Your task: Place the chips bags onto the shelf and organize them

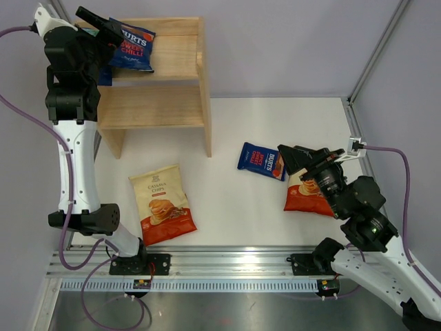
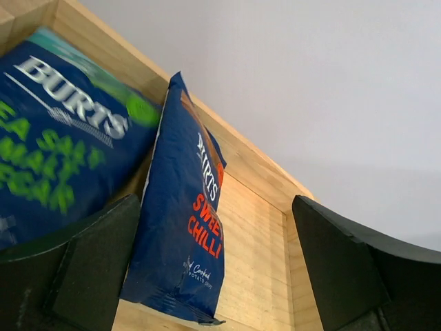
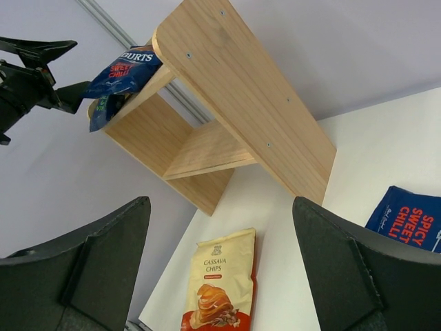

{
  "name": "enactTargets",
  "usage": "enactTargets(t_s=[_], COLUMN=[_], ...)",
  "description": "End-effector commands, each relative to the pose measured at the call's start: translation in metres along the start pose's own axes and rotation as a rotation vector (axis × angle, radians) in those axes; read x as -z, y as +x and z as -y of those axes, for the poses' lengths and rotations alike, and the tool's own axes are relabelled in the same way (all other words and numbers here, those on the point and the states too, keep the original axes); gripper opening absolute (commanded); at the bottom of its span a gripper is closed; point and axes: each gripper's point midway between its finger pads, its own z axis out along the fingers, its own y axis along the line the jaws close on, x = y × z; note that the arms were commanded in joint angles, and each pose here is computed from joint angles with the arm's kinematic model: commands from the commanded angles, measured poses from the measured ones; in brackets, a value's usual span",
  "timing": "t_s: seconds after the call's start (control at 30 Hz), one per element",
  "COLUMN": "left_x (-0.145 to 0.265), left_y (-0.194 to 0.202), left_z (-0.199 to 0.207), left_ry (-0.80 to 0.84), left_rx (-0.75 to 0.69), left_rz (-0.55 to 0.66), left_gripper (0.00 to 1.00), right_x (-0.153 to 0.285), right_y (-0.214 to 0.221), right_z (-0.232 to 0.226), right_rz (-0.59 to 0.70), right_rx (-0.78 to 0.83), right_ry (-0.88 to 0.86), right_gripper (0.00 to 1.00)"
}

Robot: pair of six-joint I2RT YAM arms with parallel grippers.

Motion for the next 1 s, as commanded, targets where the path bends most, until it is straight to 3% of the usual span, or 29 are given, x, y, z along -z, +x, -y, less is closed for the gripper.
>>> enactTargets(t_s=[0.0, 0.3, 0.47, 0.67, 0.77, 0.93, 0.97], left_x=[-0.001, 0.006, 0.012, 0.031, 0.046, 0.062, 0.081], left_y=[-0.002, -0.007, -0.03, -0.038, -0.035, 0.01, 0.004], left_z=[-0.006, -0.001, 0.002, 0.005, 0.0, -0.024, -0.013], left_ry=[-0.029, 0.006, 0.023, 0.043, 0.024, 0.022, 0.076], left_rx=[-0.05, -0.056, -0.072, -0.144, -0.175, -0.214, -0.214], left_rz=[-0.001, -0.012, 0.022, 0.026, 0.0, -0.157, -0.132], left_gripper=[0.96, 0.96, 0.96, 0.98, 0.98, 0.95, 0.95], right_x=[-0.003, -0.021, -0.044, -0.058, -0.068, -0.078, -0.08], right_y=[-0.013, 0.011, 0.05, 0.061, 0.065, 0.074, 0.078], right_z=[-0.006, -0.004, -0.005, 0.0, 0.01, 0.038, 0.051], right_rz=[0.022, -0.109, -0.294, -0.317, -0.355, -0.427, -0.443], right_rx=[0.021, 0.092, 0.141, 0.136, 0.141, 0.124, 0.131], right_ry=[0.012, 0.046, 0.056, 0.057, 0.076, 0.103, 0.141], right_gripper=[0.92, 0.92, 0.91, 0.9, 0.88, 0.86, 0.86])
